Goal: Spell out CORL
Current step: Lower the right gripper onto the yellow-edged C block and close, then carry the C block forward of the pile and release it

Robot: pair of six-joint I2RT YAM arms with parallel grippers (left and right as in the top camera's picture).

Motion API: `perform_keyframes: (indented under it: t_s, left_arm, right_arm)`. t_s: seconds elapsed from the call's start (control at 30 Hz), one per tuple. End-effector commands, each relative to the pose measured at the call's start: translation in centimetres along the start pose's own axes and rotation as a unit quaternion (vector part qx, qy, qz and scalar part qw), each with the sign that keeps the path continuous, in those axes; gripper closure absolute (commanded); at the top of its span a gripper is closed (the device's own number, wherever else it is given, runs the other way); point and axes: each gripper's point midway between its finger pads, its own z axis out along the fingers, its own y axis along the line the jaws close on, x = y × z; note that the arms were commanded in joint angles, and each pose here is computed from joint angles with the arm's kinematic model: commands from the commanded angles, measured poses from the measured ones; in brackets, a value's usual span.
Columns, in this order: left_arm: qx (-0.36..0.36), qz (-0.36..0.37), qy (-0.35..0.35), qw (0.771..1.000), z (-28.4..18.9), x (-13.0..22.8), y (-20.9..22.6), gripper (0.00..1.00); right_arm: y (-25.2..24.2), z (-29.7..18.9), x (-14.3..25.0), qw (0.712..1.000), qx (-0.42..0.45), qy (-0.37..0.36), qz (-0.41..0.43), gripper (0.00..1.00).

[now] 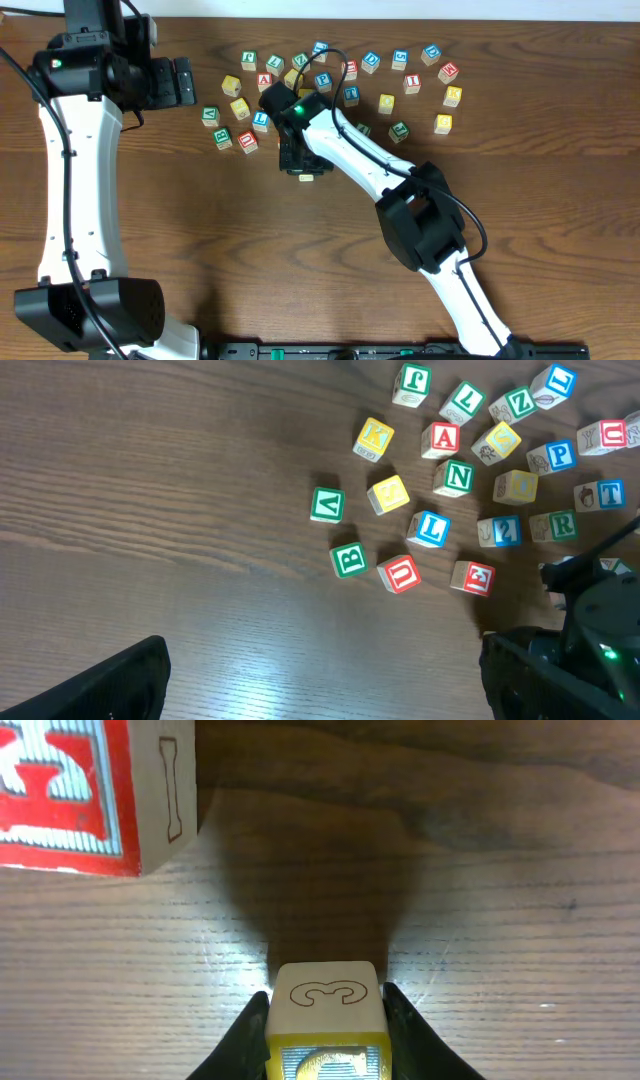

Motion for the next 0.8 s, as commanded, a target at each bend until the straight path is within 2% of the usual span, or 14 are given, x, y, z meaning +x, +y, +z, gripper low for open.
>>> perform_keyframes:
  t_s: [0.0,0.5,0.67,0.73,0.77]
  left_arm:
    - [0.004,0.005,-0.010,1.000,-0.6,-0.6,-0.3,0.02]
    - [0.004,0.005,-0.010,1.000,-0.6,-0.6,-0.3,0.02]
    - [0.004,0.005,-0.010,1.000,-0.6,-0.6,-0.3,0.02]
    - [0.004,0.005,-0.010,1.000,-0.6,-0.6,-0.3,0.02]
    - [0.004,0.005,-0.010,1.000,-0.6,-0.6,-0.3,0.02]
  right_arm:
    - [0.3,0.3,0.7,1.000,0.005,0.000,0.020,0.84]
    - [0.0,0.3,2.5,0.999,0.023,0.023,0.019,0.83]
    - [0.3,0.2,2.8,0.999,0.020,0.025,0.018,0.73]
    - [0.4,0.2,2.8,0.999,0.019,0.026,0.019,0.61]
    - [0.4,0.2,2.8,0.999,0.019,0.025,0.020,0.59]
